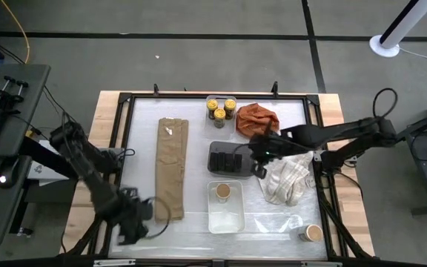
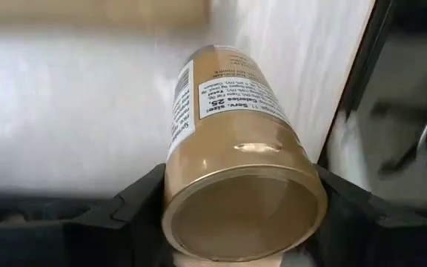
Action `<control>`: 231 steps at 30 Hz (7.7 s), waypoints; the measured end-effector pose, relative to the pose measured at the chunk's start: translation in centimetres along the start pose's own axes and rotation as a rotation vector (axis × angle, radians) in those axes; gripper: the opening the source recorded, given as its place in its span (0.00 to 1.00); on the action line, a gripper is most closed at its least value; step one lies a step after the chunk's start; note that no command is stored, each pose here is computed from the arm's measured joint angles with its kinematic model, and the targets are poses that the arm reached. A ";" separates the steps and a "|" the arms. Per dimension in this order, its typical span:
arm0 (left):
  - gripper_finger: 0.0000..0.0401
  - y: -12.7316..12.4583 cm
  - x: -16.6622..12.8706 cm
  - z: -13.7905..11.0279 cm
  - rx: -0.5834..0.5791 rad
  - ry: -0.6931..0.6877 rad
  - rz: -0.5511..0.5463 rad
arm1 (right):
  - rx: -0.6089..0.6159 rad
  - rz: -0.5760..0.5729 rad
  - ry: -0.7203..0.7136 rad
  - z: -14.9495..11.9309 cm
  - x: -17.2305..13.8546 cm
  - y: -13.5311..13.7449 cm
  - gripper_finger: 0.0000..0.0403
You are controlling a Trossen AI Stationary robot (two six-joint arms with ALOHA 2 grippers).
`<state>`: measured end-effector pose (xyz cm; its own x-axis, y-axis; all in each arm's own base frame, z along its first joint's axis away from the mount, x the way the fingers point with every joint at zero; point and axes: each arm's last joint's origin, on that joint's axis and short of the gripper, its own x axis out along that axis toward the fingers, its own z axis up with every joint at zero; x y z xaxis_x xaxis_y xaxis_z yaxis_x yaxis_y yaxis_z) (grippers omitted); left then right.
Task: Sort spices by type
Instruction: Put the left gold seasoning bottle into the white bin, then put the gold seasoning bottle into the white bin
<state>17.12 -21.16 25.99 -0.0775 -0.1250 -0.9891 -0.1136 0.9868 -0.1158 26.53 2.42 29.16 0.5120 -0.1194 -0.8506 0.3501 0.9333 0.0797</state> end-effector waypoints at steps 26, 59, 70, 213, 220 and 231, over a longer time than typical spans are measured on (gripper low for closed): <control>0.59 3.0 -7.4 21.3 0.414 -0.459 0.116 | 0.317 0.319 0.003 -12.3 4.9 7.6 0.00; 0.69 2.8 -2.1 23.8 0.568 -0.292 0.133 | 0.315 0.460 -0.061 -10.7 8.7 9.7 0.00; 0.78 2.9 -2.4 24.2 0.576 -0.333 0.127 | 0.309 0.481 -0.069 -10.4 8.5 10.0 0.00; 0.78 11.5 -3.4 12.1 -0.149 -0.958 -0.092 | -0.128 0.052 0.410 -2.4 -2.5 11.9 0.02; 0.78 11.2 -3.3 11.9 -0.162 -0.955 -0.110 | -0.081 0.048 0.469 -3.3 -1.5 11.7 0.32; 0.78 11.2 -3.3 11.9 -0.162 -0.955 -0.110 | -0.098 0.125 0.412 -2.8 -0.7 12.7 0.86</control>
<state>27.91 -8.47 26.87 0.7690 -0.0083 -0.6391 -0.2130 0.9394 -0.2685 28.47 15.28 29.30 0.1828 0.1228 -0.9754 0.2192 0.9621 0.1622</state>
